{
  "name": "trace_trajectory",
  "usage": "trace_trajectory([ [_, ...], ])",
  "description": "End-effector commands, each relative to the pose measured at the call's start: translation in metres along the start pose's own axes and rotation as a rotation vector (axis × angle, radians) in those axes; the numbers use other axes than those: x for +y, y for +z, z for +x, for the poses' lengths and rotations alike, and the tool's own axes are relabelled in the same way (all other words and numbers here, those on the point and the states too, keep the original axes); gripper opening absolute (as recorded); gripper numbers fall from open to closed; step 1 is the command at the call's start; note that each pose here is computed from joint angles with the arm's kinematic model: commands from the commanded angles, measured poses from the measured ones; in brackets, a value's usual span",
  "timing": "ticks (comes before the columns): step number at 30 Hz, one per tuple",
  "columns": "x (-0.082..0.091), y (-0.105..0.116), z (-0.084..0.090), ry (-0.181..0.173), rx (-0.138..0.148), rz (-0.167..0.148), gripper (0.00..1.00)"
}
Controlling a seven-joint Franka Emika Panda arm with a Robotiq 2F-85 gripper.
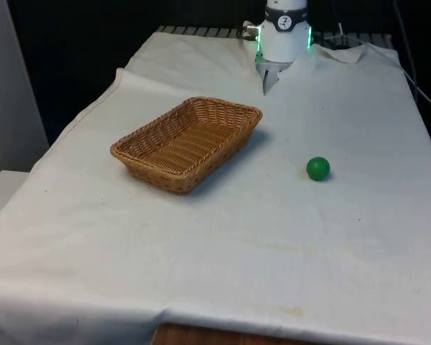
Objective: Pick up the ball and place it into the basket.
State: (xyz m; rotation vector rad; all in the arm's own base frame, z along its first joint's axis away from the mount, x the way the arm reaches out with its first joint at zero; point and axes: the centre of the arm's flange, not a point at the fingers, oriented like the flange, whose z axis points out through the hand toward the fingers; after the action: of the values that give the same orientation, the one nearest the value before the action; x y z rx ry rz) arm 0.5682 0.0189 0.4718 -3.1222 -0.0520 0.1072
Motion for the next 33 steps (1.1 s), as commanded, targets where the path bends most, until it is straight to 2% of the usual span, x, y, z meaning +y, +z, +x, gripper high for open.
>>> trace_trajectory([
  [1,-0.003,0.003,0.0,-0.002,-0.001,0.0,1.0],
  [2,-0.012,0.008,-0.002,-0.003,0.016,0.001,1.0],
  [9,-0.039,0.028,-0.006,-0.016,0.034,0.004,1.0],
  [10,-0.036,0.028,-0.005,-0.019,0.025,0.003,1.0],
  [11,-0.043,0.03,-0.006,-0.017,0.037,0.005,1.0],
  [18,-0.07,0.051,-0.006,-0.036,0.06,0.006,1.0],
  [20,-0.071,0.053,-0.007,-0.04,0.056,0.003,1.0],
  [21,-0.075,0.056,-0.006,-0.039,0.066,0.007,1.0],
  [28,-0.085,0.084,-0.001,-0.053,0.073,0.008,1.0],
  [29,-0.083,0.079,-0.002,-0.052,0.07,0.0,1.0],
  [30,-0.086,0.087,0.001,-0.055,0.075,0.008,1.0],
  [33,-0.087,0.098,0.005,-0.056,0.073,0.008,1.0],
])
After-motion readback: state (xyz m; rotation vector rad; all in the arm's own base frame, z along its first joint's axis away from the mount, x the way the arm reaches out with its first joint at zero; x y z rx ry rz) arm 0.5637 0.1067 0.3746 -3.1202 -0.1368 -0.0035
